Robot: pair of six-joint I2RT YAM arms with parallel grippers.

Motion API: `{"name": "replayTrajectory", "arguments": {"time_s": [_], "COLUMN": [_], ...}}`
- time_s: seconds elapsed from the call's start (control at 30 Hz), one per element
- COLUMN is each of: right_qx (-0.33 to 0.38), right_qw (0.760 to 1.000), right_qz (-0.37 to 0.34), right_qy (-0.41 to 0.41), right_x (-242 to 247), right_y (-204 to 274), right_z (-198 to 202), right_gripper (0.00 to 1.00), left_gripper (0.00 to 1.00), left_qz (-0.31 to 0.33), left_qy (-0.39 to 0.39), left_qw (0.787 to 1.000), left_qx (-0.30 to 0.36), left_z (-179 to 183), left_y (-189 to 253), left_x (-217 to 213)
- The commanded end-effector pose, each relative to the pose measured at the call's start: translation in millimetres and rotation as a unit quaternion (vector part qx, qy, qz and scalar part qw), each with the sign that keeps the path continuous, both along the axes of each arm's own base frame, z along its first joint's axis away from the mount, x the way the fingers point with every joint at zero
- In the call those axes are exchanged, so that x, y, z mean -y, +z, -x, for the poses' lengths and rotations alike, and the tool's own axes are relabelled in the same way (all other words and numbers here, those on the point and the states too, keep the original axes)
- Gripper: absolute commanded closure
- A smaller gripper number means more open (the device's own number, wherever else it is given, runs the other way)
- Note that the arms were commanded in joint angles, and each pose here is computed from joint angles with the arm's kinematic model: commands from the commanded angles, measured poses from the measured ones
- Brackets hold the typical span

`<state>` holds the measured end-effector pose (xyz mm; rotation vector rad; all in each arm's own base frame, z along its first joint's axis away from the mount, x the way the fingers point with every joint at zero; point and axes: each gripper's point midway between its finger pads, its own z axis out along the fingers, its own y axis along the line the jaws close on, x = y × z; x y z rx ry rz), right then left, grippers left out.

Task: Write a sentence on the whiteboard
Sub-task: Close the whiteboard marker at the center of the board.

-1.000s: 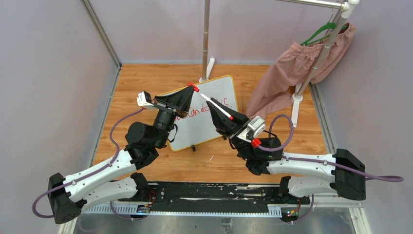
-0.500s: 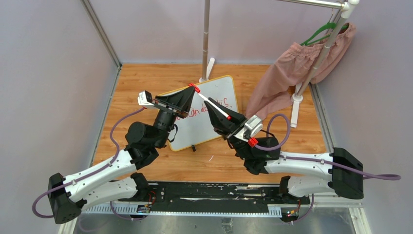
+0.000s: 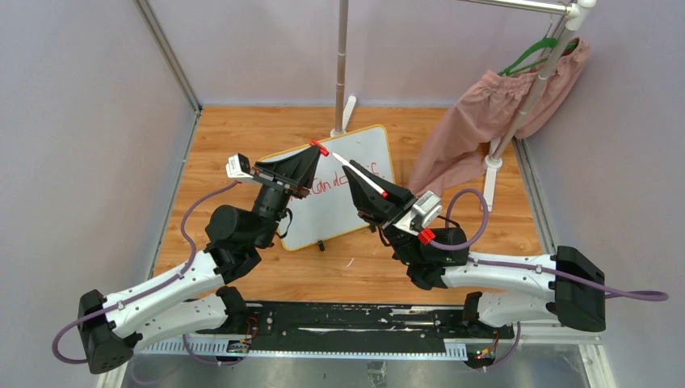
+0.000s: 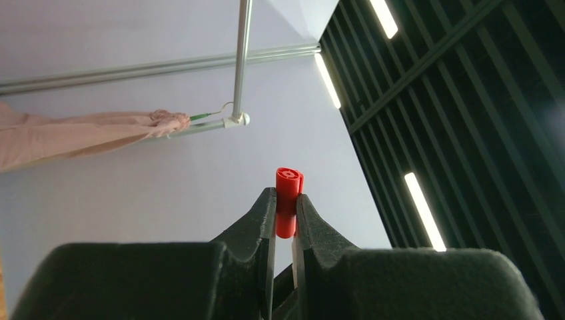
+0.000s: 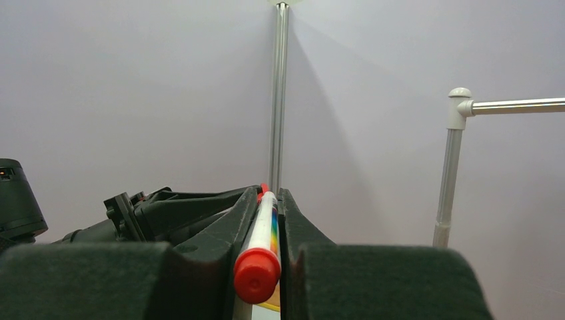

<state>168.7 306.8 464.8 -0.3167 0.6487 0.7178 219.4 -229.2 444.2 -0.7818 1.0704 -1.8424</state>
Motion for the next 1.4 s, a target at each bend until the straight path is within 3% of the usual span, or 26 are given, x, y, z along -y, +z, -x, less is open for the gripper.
{"name": "replayTrajectory", "arguments": {"time_s": [0.0,1.37], "right_qx": [0.012,-0.005], "right_qw": [0.999,0.999], "right_qz": [-0.051,-0.036], "right_qy": [-0.009,0.001], "right_x": [22,4], "right_y": [23,11], "right_z": [2,-4], "right_gripper": [1.00,1.00], "left_gripper": [1.00,1.00], "left_qz": [0.005,0.010], "left_qy": [0.006,0.002], "left_qw": [1.000,1.000], "left_qx": [0.007,0.013], "left_z": [1,5], "left_y": [4,10], "left_x": [-6,-8]}}
